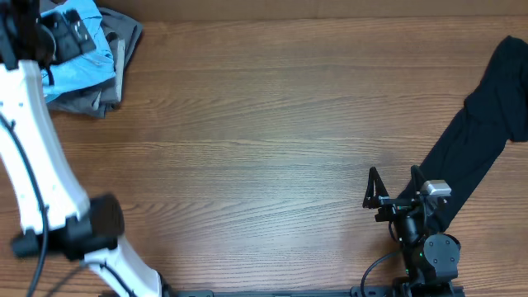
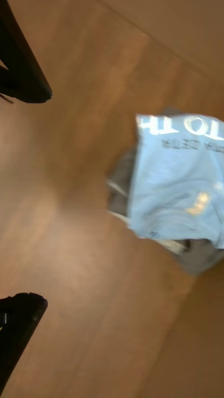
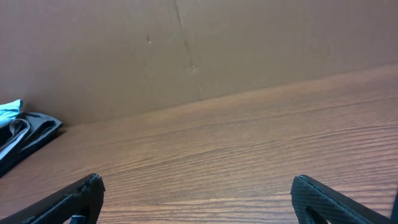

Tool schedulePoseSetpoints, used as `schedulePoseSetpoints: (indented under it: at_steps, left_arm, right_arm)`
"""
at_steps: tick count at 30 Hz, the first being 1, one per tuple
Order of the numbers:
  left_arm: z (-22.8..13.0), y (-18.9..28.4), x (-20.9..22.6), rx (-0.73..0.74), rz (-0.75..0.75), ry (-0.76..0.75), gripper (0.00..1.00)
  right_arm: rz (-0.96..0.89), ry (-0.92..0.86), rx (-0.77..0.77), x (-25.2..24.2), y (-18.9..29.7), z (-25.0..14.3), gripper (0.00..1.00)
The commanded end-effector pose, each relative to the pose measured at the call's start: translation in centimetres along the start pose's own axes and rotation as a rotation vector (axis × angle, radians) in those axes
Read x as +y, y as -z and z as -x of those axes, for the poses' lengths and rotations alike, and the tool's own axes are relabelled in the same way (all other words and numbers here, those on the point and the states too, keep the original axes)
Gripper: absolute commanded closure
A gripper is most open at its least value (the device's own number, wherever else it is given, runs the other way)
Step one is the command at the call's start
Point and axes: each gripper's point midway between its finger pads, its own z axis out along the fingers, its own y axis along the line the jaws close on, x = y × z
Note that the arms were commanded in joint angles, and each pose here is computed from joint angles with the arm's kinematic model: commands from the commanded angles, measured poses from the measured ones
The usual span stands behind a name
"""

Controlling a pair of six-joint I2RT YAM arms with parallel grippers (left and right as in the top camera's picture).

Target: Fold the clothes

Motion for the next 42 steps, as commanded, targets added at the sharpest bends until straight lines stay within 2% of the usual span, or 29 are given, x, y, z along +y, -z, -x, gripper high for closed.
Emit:
schedulePoseSetpoints:
  at_steps: [1,5,10,12,20,23,31,42]
  left_arm:
    - [-3.1,3.0,0.4,0.01,0.029,-0.058,0.0]
    - [-5.7,3.3,-0.7,-0.017,-0.009,-0.107,0.0]
    - [-9.6,3.1,-4.1,-0.137,-0.113,-0.337,0.0]
    - [-11.1,2.8,-4.8,-0.191,-0.144,-0.366,0.0]
    - [-18.7,0.4,-4.7,-0.337,-0.32,-0.327,0.0]
    - [-20.6,-0.6,-4.3,-0.424,-0.348,-0.312,0.0]
    - [-22.5,-1.1,-3.8,-0.748,-0.435,-0.257,0.0]
    - [-24.5,-2.0,-2.2,-0.924,-0.43,-0.221,0.0]
  right_arm:
    - [-0.001,0.004,-0.011,0.0,0.0,0.1,0.0]
    - [-0.001,0.004,-0.011,0.0,0.0,0.1,0.0]
    - [0.0,0.004,-0.011,0.0,0.0,0.1,0.0]
    - [0.0,0.005,-0.011,0.0,0.0,0.1,0.0]
    - [0.0,0.004,-0.011,0.0,0.0,0.1,0.0]
    - [-0.001,0.004,-0.011,0.0,0.0,0.1,0.0]
    - [-0.001,0.004,-0.011,0.0,0.0,0.1,0.0]
    - [0.0,0.004,-0.011,0.0,0.0,0.1,0.0]
